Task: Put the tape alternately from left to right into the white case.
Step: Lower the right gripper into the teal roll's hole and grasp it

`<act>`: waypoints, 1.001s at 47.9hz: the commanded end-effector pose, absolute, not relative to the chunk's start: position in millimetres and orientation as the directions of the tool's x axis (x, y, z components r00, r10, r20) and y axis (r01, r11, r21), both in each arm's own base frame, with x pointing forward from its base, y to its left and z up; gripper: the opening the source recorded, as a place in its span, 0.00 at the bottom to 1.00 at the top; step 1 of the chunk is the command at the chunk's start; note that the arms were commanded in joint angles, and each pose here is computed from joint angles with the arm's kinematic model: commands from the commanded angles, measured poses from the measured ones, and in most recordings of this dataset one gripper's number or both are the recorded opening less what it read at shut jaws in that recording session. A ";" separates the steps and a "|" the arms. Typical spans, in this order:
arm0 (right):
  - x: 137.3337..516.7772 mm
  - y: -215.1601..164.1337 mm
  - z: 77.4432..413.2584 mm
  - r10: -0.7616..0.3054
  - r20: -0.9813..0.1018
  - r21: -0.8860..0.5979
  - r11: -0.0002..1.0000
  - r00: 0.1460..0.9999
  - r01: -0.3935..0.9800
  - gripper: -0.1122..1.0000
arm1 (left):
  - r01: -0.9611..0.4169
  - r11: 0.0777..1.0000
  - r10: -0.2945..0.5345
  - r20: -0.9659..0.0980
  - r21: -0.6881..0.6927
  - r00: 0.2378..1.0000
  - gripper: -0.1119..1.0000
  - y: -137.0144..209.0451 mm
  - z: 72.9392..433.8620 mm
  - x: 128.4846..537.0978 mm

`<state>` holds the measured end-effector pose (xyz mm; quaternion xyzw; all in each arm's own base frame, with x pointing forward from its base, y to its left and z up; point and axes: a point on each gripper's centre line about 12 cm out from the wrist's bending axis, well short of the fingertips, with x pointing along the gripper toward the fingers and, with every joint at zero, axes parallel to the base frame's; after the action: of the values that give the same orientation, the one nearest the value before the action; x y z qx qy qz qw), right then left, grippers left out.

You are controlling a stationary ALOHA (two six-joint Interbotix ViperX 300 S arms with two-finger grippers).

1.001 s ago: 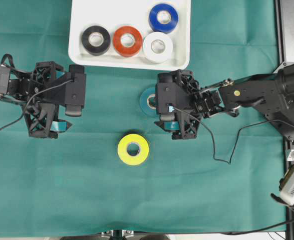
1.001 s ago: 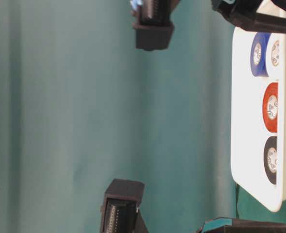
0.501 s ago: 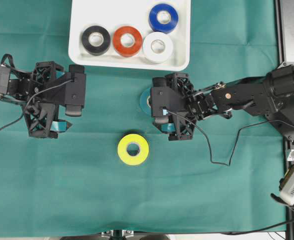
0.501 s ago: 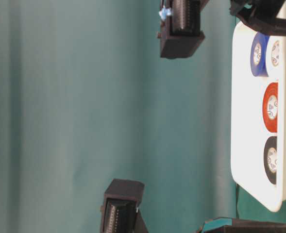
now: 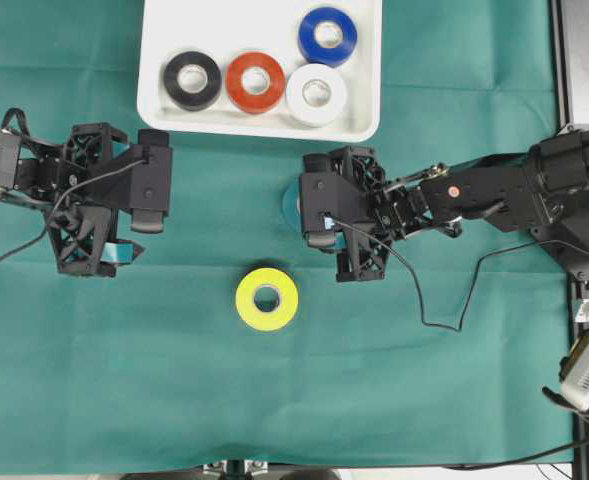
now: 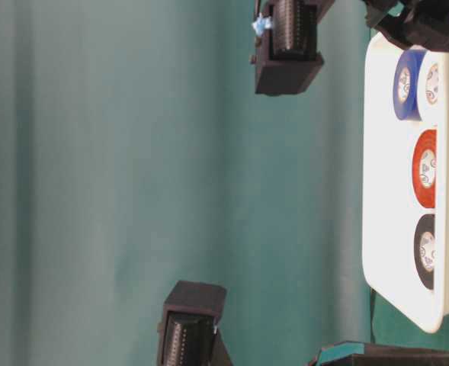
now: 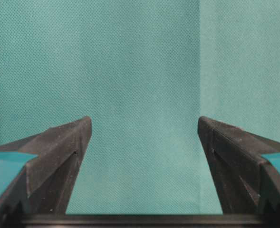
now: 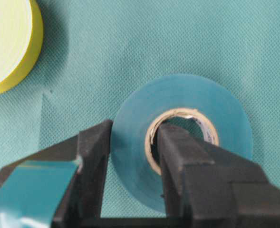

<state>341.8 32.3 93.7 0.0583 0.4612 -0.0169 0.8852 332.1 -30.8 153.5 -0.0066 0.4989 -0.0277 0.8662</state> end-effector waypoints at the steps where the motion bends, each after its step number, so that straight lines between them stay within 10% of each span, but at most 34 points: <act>1: 347.6 33.2 105.5 0.029 -0.794 0.096 0.992 0.607 0.078 0.34 | 0.045 0.998 -0.059 -0.850 -0.042 0.524 0.59 -32.0 161.3 333.6; 48: 343.6 28.7 185.4 0.005 -0.683 0.110 0.989 0.731 0.096 0.34 | 0.045 0.998 -0.059 -0.847 -0.042 0.528 0.58 -32.0 162.8 333.4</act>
<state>341.6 28.4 141.8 0.0606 0.4217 -0.0294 0.9042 331.5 -30.8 152.9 -0.0072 0.5002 -0.0273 0.8654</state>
